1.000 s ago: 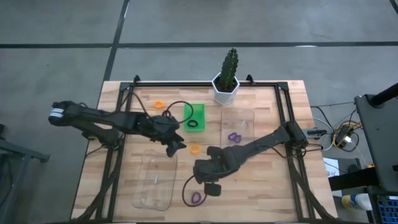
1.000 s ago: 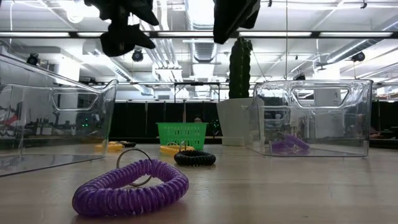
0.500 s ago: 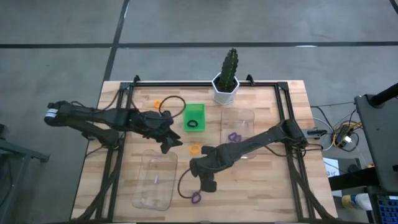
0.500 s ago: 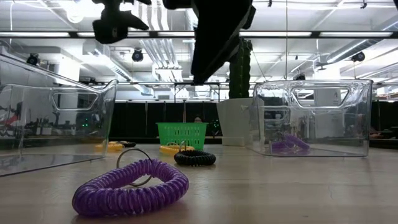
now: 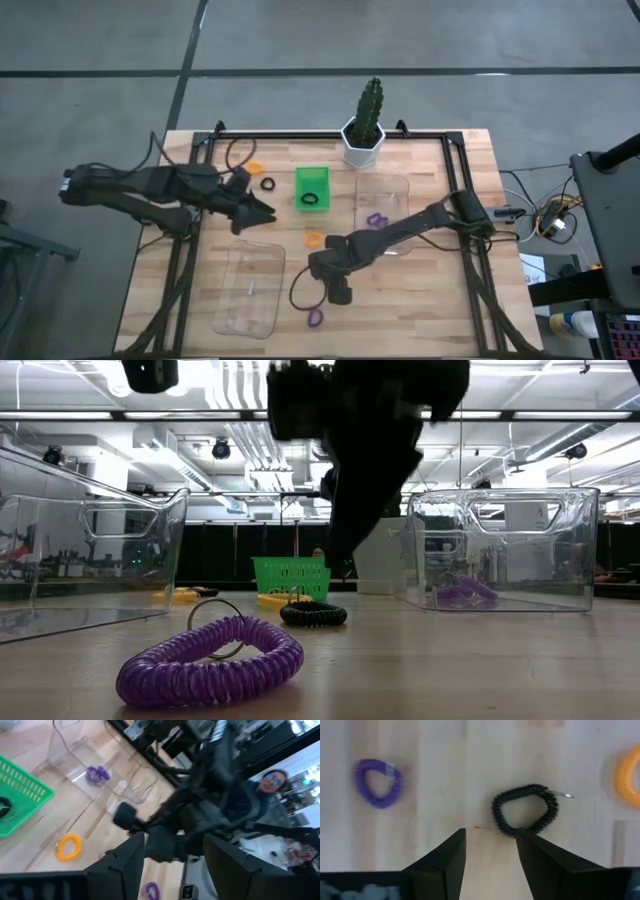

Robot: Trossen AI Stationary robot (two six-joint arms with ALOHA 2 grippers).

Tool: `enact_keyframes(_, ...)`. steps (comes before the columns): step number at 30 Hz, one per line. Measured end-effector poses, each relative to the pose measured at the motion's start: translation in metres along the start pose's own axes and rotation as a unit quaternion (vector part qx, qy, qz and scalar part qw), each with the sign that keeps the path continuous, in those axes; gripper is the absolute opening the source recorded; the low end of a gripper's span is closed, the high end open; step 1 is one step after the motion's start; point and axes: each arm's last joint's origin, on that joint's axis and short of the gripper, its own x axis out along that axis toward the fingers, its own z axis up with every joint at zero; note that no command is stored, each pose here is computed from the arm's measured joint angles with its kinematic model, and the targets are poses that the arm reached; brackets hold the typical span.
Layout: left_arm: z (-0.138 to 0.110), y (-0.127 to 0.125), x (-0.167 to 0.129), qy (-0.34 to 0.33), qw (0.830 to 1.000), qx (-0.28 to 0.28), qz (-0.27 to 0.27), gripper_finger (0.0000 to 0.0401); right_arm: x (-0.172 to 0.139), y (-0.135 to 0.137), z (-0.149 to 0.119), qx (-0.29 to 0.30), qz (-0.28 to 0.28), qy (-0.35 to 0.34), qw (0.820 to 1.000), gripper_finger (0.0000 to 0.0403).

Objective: Sort spring keychains
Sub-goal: Put the black spring keychain into the green bin

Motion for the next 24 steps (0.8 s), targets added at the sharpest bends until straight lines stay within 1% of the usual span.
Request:
enact_keyframes(2, 0.001, -0.001, -0.008, -0.011, 1.0, 0.0, -0.007, 0.0195, 0.002, -0.001, -0.002, -0.004, -0.004, 0.003, 1.0, 0.0164)
enact_keyframes(5, 0.002, -0.002, -0.016, -0.024, 1.0, -0.001, -0.014, 0.0195, 0.003, -0.001, -0.001, -0.026, -0.006, -0.008, 1.0, 0.0159)
enact_keyframes(10, 0.003, -0.003, -0.023, -0.037, 0.999, -0.004, -0.018, 0.0195, 0.003, -0.002, 0.003, -0.08, 0.005, -0.022, 0.997, 0.0149)
enact_keyframes(17, 0.003, -0.003, -0.025, -0.039, 0.999, -0.013, -0.02, 0.0195, 0.004, -0.012, 0.004, -0.084, 0.014, -0.017, 0.996, 0.0135)
enact_keyframes(21, 0.002, -0.002, -0.025, -0.035, 0.999, -0.014, -0.017, 0.0195, 0.015, -0.014, 0.0, -0.098, 0.011, 0.002, 0.995, 0.0132)
enact_keyframes(24, 0.0, 0.0, -0.025, -0.027, 0.999, -0.018, -0.008, 0.0195, 0.026, -0.014, -0.001, -0.101, 0.022, 0.013, 0.995, 0.0134)
